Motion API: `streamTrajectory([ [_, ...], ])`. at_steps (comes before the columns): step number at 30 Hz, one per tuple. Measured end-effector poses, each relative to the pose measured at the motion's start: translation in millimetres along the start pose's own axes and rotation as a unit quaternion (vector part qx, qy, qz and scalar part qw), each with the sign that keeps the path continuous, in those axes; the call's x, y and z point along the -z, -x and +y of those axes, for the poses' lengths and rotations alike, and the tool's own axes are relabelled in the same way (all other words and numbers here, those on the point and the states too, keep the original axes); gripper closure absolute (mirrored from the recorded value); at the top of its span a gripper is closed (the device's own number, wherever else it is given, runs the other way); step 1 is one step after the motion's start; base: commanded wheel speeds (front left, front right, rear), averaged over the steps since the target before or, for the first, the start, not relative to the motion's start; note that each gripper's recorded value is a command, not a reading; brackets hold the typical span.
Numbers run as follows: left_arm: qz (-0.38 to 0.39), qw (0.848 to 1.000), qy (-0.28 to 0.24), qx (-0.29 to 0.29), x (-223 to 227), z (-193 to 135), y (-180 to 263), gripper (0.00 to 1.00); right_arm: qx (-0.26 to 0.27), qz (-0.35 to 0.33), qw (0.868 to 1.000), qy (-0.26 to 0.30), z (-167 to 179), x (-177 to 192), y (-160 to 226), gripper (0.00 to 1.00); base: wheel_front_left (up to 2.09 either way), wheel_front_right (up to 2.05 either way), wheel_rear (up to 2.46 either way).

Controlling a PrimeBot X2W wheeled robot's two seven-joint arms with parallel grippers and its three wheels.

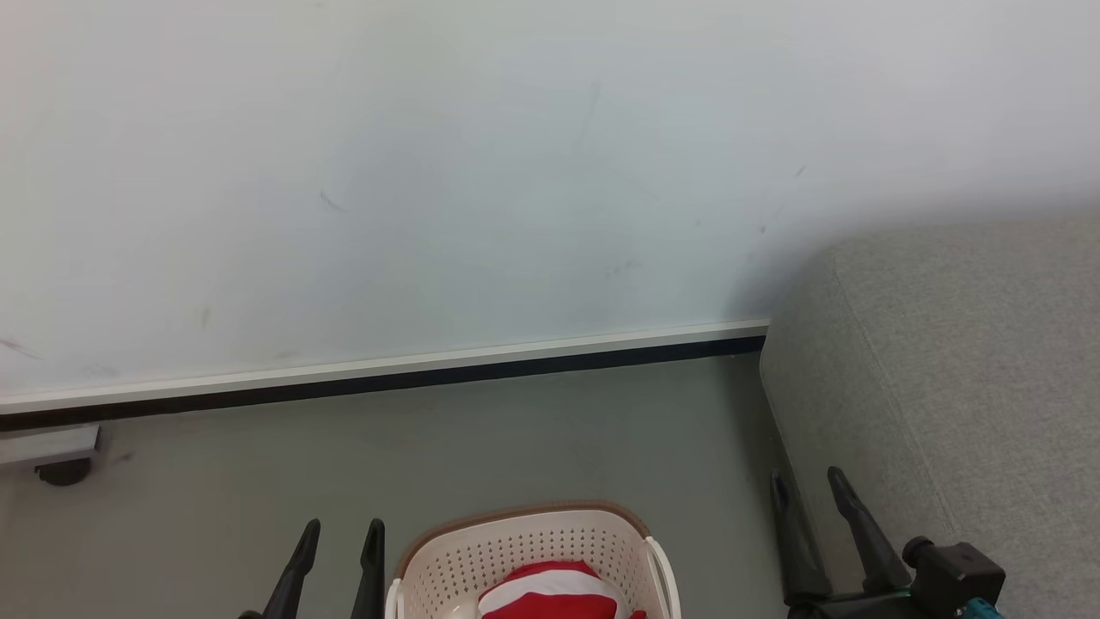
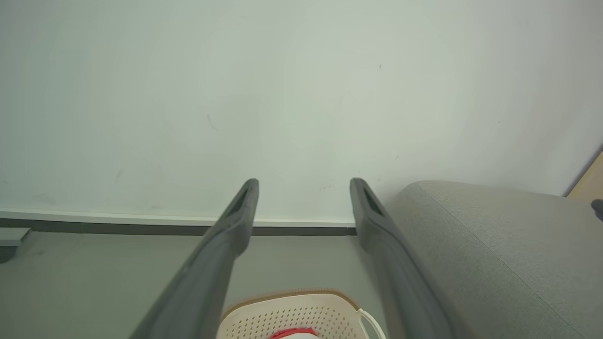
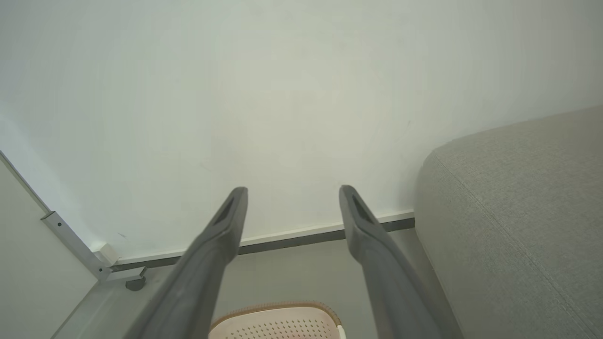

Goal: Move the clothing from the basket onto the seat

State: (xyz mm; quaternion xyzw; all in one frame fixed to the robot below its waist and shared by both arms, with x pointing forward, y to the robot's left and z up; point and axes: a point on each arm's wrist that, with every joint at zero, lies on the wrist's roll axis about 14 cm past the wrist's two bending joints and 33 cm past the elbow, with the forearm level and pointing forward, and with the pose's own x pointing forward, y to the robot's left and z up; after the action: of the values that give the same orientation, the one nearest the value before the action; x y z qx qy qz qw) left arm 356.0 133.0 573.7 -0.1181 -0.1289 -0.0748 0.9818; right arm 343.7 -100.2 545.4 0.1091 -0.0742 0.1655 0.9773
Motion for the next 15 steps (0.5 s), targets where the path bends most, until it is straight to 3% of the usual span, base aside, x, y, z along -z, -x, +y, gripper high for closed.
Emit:
streamTrajectory([
  [15,-0.014,0.999,-0.049,0.013,-5.8,-7.2,2.6,0.00,-0.038,-0.011,0.998,0.043,20.1,-2.8,1.5,0.00,0.00,0.00,0.00],
])
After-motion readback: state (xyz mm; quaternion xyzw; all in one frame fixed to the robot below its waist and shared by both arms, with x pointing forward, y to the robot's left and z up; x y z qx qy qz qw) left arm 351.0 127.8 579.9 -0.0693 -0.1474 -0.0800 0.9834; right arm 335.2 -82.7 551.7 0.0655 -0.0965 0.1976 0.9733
